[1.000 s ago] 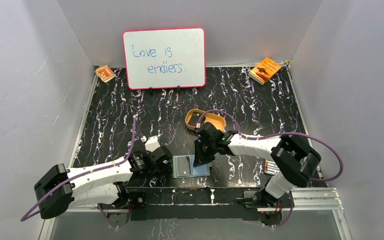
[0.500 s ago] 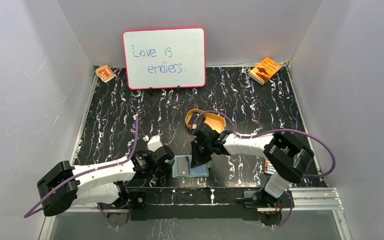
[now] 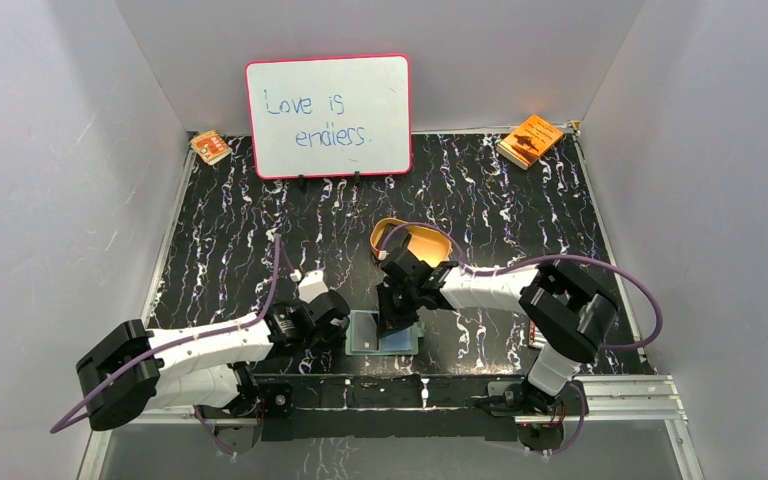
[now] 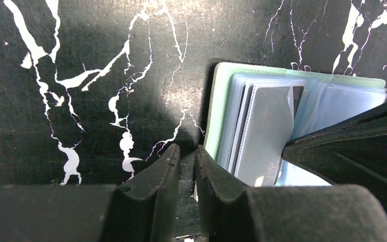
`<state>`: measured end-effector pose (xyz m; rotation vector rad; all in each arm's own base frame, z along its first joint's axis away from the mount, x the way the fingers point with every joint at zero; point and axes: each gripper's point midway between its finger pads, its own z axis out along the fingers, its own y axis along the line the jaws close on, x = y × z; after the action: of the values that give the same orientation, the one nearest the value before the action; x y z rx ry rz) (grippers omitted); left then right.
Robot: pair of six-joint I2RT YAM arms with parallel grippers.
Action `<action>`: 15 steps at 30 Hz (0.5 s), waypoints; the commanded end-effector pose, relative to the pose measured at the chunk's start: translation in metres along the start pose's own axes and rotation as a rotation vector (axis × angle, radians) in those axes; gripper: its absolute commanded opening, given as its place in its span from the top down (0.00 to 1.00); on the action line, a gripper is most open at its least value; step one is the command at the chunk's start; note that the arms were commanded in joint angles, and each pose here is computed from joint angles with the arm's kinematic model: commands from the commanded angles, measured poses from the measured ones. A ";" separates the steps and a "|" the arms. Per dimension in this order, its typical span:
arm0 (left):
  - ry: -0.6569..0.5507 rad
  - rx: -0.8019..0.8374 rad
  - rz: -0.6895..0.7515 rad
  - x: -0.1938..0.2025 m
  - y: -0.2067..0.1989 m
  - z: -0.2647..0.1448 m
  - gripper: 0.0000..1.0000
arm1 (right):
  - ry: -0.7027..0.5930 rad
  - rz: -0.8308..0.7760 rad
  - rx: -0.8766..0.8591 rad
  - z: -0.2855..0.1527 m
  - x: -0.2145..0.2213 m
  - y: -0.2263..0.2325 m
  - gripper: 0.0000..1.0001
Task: Put the credit cards into the card holder
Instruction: Insert the credit card into the card holder.
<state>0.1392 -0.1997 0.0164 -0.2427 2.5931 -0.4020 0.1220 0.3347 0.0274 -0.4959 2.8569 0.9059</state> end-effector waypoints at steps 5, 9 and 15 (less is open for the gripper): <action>0.093 -0.131 0.055 0.026 0.042 0.002 0.83 | -0.055 -0.028 -0.031 -0.008 -0.019 0.023 0.94; 0.042 -0.165 0.026 0.014 0.050 -0.009 0.79 | -0.133 -0.038 0.022 -0.037 -0.031 0.024 0.82; -0.063 -0.154 -0.041 -0.012 0.052 -0.036 0.65 | -0.335 -0.021 0.086 -0.102 -0.084 0.002 0.56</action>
<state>0.1276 -0.1712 0.0238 -0.2911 2.6061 -0.3229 0.1471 0.3216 0.0804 -0.4324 2.7375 0.8375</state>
